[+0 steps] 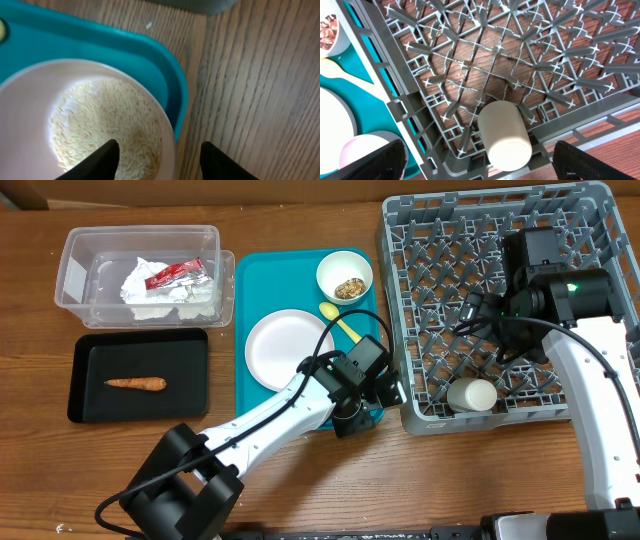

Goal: Sort waste into correct bins and load items into the dishwasher
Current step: 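Grasp the bowl of rice with the left gripper and lift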

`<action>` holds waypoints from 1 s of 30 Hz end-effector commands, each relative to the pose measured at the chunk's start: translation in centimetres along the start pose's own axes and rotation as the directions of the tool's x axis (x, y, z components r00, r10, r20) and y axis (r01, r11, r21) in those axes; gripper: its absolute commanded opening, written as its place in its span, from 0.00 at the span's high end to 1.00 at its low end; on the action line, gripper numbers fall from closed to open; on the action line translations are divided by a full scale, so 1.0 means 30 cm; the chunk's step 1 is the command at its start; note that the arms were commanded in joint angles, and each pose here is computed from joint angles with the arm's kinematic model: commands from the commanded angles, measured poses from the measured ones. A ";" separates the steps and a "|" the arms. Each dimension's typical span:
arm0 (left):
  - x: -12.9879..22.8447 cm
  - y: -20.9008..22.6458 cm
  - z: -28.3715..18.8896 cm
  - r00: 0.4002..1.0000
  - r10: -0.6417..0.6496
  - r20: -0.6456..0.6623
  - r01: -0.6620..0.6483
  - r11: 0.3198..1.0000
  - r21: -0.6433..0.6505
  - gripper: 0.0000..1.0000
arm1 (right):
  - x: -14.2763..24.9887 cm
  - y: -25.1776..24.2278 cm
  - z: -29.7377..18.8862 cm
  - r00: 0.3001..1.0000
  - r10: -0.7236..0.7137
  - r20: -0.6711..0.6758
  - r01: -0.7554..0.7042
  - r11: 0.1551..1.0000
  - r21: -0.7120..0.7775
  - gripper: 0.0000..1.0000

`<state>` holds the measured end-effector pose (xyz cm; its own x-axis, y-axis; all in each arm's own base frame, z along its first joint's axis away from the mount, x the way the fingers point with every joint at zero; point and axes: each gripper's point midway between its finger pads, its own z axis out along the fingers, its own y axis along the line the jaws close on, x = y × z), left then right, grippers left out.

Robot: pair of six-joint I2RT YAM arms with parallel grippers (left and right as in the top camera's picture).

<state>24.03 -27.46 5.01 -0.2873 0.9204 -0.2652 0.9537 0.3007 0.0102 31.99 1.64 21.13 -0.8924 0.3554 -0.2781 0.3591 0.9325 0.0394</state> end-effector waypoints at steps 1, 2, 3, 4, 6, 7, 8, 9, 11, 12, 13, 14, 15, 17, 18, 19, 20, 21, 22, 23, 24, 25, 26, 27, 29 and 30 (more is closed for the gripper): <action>0.019 -0.009 0.011 0.999 0.034 -0.013 -0.034 0.999 -0.002 0.52 | -0.019 0.001 -0.031 0.999 -0.003 0.038 0.003 1.000 -0.006 0.04; 0.020 -0.009 0.011 0.999 0.032 -0.014 -0.032 0.999 -0.002 0.55 | -0.019 0.001 -0.031 0.999 -0.003 0.038 0.003 1.000 -0.006 0.04; 0.022 -0.010 0.012 1.000 0.025 -0.015 -0.025 1.000 -0.002 0.57 | -0.019 0.001 -0.031 0.999 -0.003 0.038 0.003 1.000 -0.006 0.04; 0.025 -0.011 0.014 1.000 0.025 -0.017 -0.025 1.000 0.000 0.58 | -0.020 0.001 -0.031 0.999 -0.003 0.038 0.003 1.000 -0.006 0.04; 0.036 -0.015 0.022 0.999 0.024 -0.025 -0.024 1.000 0.002 0.63 | -0.019 0.001 -0.031 0.999 -0.003 0.038 0.003 1.000 -0.006 0.04; 0.043 -0.016 0.028 0.999 0.023 -0.030 -0.023 1.000 0.001 0.64 | -0.019 0.001 -0.031 0.999 -0.003 0.038 0.003 1.000 -0.006 0.04; 0.051 -0.017 0.036 0.999 0.020 -0.035 -0.020 1.000 0.001 0.64 | -0.019 0.001 -0.031 0.999 -0.003 0.038 0.003 1.000 -0.006 0.04; 0.059 -0.018 0.048 0.999 0.019 -0.040 -0.019 1.000 0.002 0.65 | -0.019 0.001 -0.031 0.999 -0.003 0.038 0.003 1.000 -0.006 0.04; 0.075 -0.022 0.072 0.998 0.017 -0.053 -0.016 1.000 0.008 0.67 | -0.019 0.000 -0.031 0.999 -0.003 0.037 0.003 1.000 -0.006 0.04; 0.077 -0.023 0.076 0.998 0.012 -0.056 -0.011 1.000 0.009 0.69 | -0.019 0.000 -0.031 0.999 -0.004 0.037 0.004 1.000 -0.006 0.04; 0.077 -0.023 0.077 0.998 0.006 -0.057 -0.006 1.000 0.009 0.71 | -0.019 0.000 -0.031 0.999 -0.004 0.037 0.004 1.000 -0.006 0.04; 0.077 -0.022 0.077 0.998 0.001 -0.057 -0.001 1.000 0.007 0.74 | -0.019 0.000 -0.031 0.999 -0.003 0.037 0.003 1.000 -0.006 0.04; 0.077 -0.019 0.077 0.998 0.000 -0.058 0.000 1.000 0.003 0.78 | -0.019 0.000 -0.031 0.999 -0.004 0.037 0.004 1.000 -0.006 0.04; 0.076 0.002 0.076 0.998 -0.033 -0.060 0.031 0.999 -0.033 0.87 | -0.019 0.000 -0.031 0.999 -0.004 0.037 0.004 1.000 -0.006 0.04; 0.075 0.014 0.073 0.997 -0.046 -0.063 0.043 0.998 -0.053 0.94 | -0.019 0.000 -0.031 0.999 -0.004 0.037 0.004 1.000 -0.006 0.04; 0.070 0.029 0.067 0.996 -0.065 -0.062 0.060 0.995 -0.077 0.96 | -0.019 0.000 -0.031 0.999 -0.004 0.037 0.004 1.000 -0.006 0.04; 0.062 0.040 0.060 0.995 -0.080 -0.056 0.075 0.993 -0.091 0.96 | -0.019 0.000 -0.031 0.999 -0.004 0.037 0.004 1.000 -0.006 0.04; 0.048 0.050 0.050 0.994 -0.101 -0.045 0.096 0.990 -0.105 0.96 | -0.019 0.000 -0.031 0.999 -0.004 0.037 0.004 1.000 -0.006 0.04; 0.036 0.055 0.041 0.993 -0.117 -0.034 0.112 0.988 -0.108 0.96 | -0.019 0.000 -0.031 0.999 -0.004 0.037 0.004 1.000 -0.006 0.04; 0.018 0.061 0.028 0.990 -0.142 -0.019 0.139 0.984 -0.112 0.96 | -0.019 0.000 -0.031 0.999 -0.004 0.037 0.004 1.000 -0.006 0.04; 0.006 0.066 0.016 0.988 -0.155 -0.013 0.153 0.982 -0.114 0.96 | -0.019 0.000 -0.031 0.999 -0.004 0.037 0.004 1.000 -0.006 0.04; -0.005 0.070 0.002 0.986 -0.166 -0.008 0.164 0.980 -0.115 0.96 | -0.019 0.000 -0.031 0.999 -0.004 0.037 0.004 1.000 -0.006 0.04; -0.014 0.072 -0.011 0.984 -0.175 -0.007 0.173 0.978 -0.115 0.96 | -0.019 0.000 -0.031 0.999 -0.004 0.037 0.004 1.000 -0.006 0.04; -0.024 0.074 -0.031 0.981 -0.192 -0.008 0.190 0.975 -0.114 0.96 | -0.019 0.000 -0.031 0.999 -0.004 0.037 0.004 1.000 -0.006 0.04; -0.043 0.079 -0.073 0.972 -0.235 -0.010 0.232 0.966 -0.113 0.96 | -0.020 0.001 -0.031 0.999 -0.004 0.038 0.004 1.000 -0.006 0.04; -0.056 0.083 -0.103 0.964 -0.266 -0.007 0.263 0.958 -0.114 0.96 | -0.020 0.001 -0.031 0.999 -0.004 0.038 0.004 1.000 -0.006 0.03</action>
<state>25.02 -26.27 5.74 -0.4450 0.8729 -0.2000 0.8852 0.4625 0.0493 31.97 1.64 21.13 -0.8927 0.3550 -0.2775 0.3588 0.9326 0.0389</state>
